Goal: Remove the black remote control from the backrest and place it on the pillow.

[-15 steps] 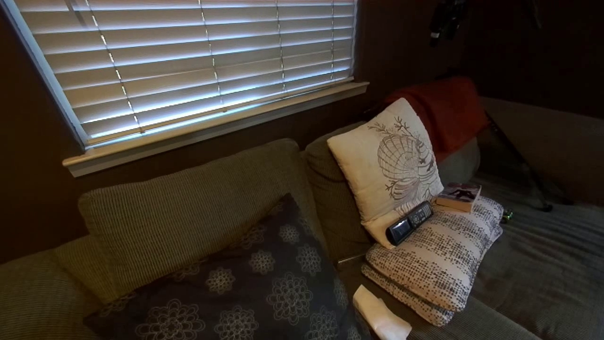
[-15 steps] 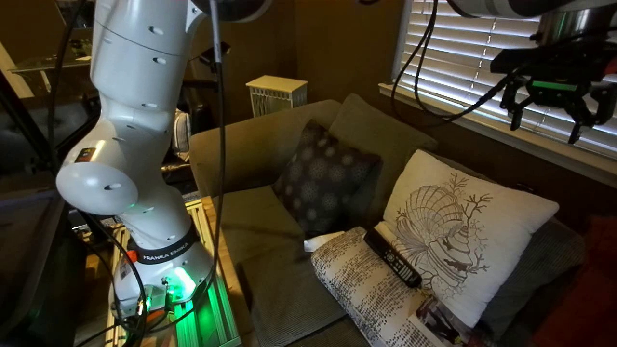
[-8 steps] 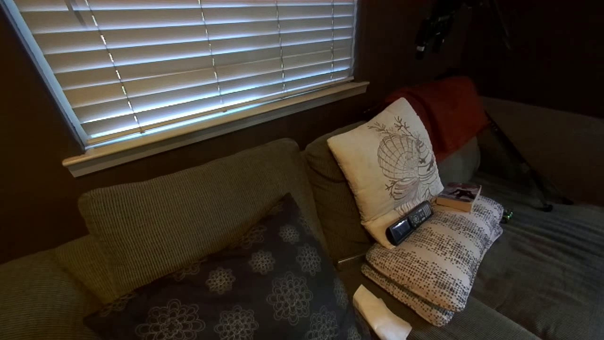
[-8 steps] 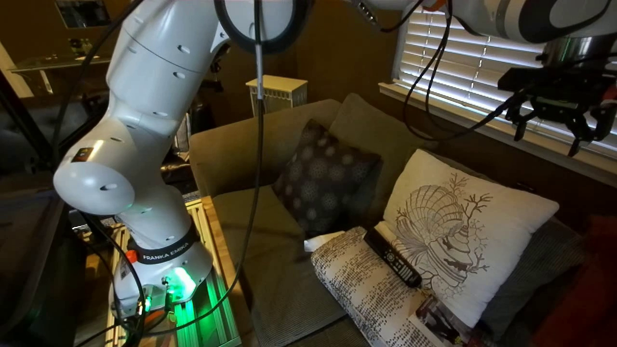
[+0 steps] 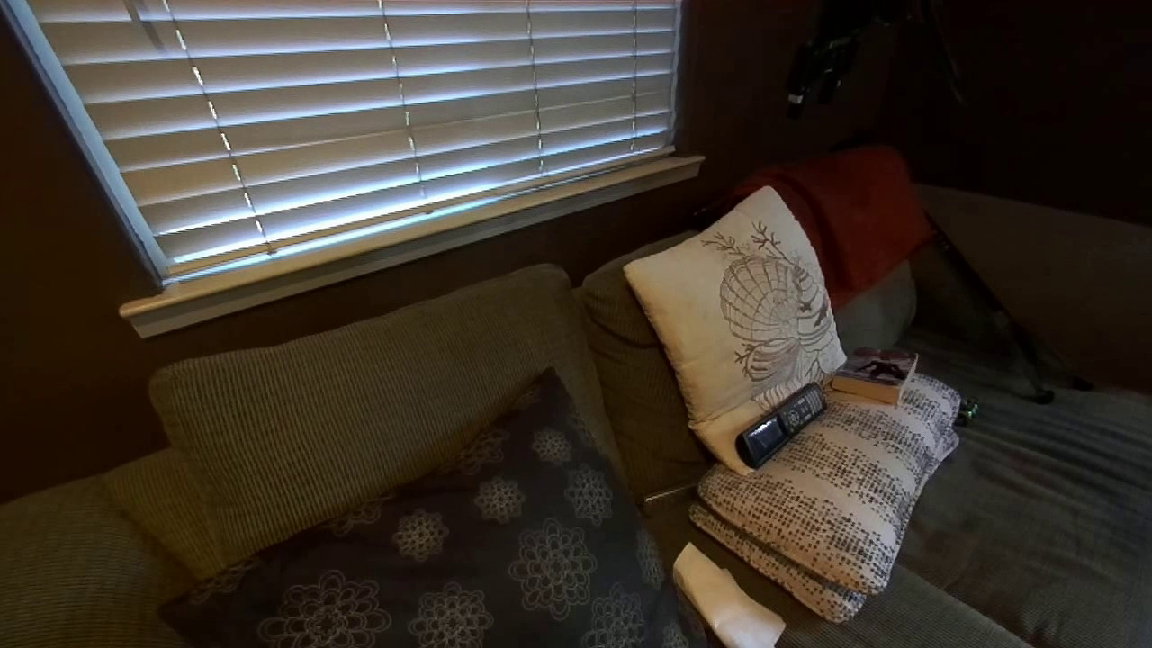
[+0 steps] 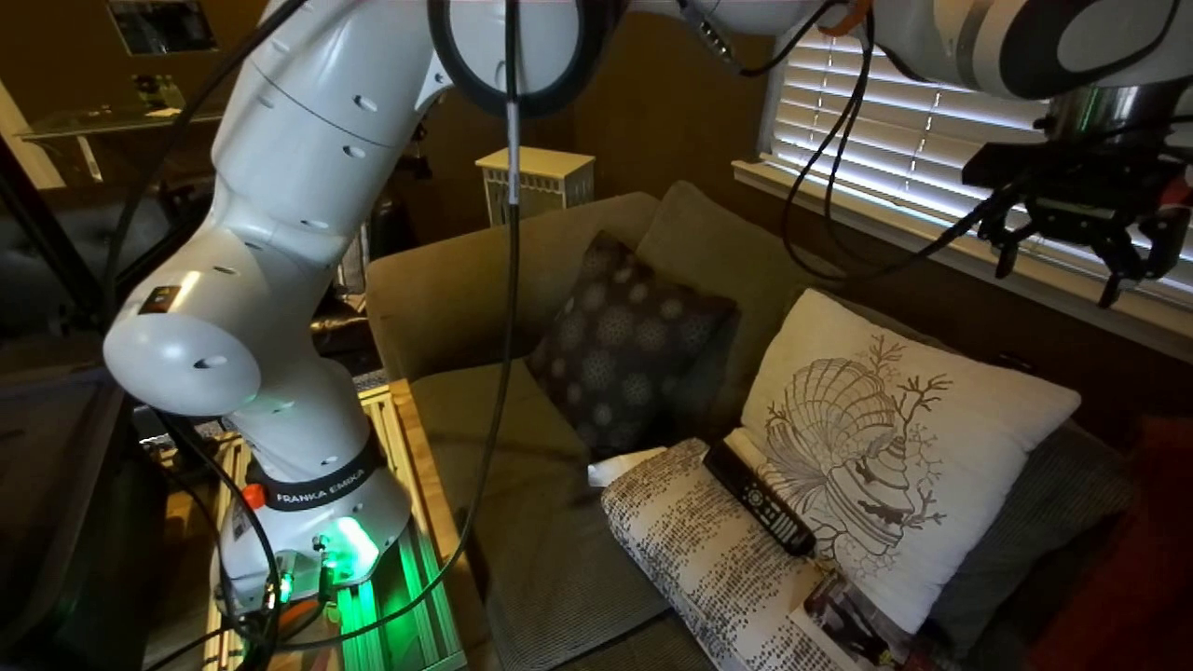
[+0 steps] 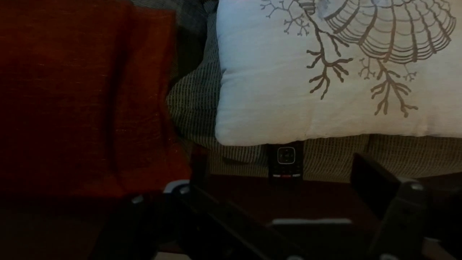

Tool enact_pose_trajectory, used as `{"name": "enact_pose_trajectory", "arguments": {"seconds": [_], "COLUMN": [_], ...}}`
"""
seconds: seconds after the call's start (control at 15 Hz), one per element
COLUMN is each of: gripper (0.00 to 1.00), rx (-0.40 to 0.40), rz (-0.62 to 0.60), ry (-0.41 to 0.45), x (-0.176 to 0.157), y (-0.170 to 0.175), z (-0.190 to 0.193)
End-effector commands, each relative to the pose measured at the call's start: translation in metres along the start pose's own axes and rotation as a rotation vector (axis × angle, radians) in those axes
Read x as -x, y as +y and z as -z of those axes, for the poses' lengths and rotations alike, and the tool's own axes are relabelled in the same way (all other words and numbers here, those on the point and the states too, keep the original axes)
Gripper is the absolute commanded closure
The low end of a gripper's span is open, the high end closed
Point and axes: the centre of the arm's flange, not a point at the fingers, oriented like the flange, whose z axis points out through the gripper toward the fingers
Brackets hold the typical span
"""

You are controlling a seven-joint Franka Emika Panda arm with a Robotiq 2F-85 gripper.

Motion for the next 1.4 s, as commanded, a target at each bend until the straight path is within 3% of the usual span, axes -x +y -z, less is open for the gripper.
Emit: {"name": "enact_pose_trajectory", "arguments": {"seconds": [0.0,0.67,1.33], "gripper": [0.00,0.00,0.00], "rx": [0.026,0.049,0.034], "rz": [0.050,0.193,0.187], "ry": [0.045,0.101,0.138], "x": [-0.016,-0.050,-0.077], "y": [-0.006,-0.027,-0.030], "z": [-0.031,-0.102,-0.146]}}
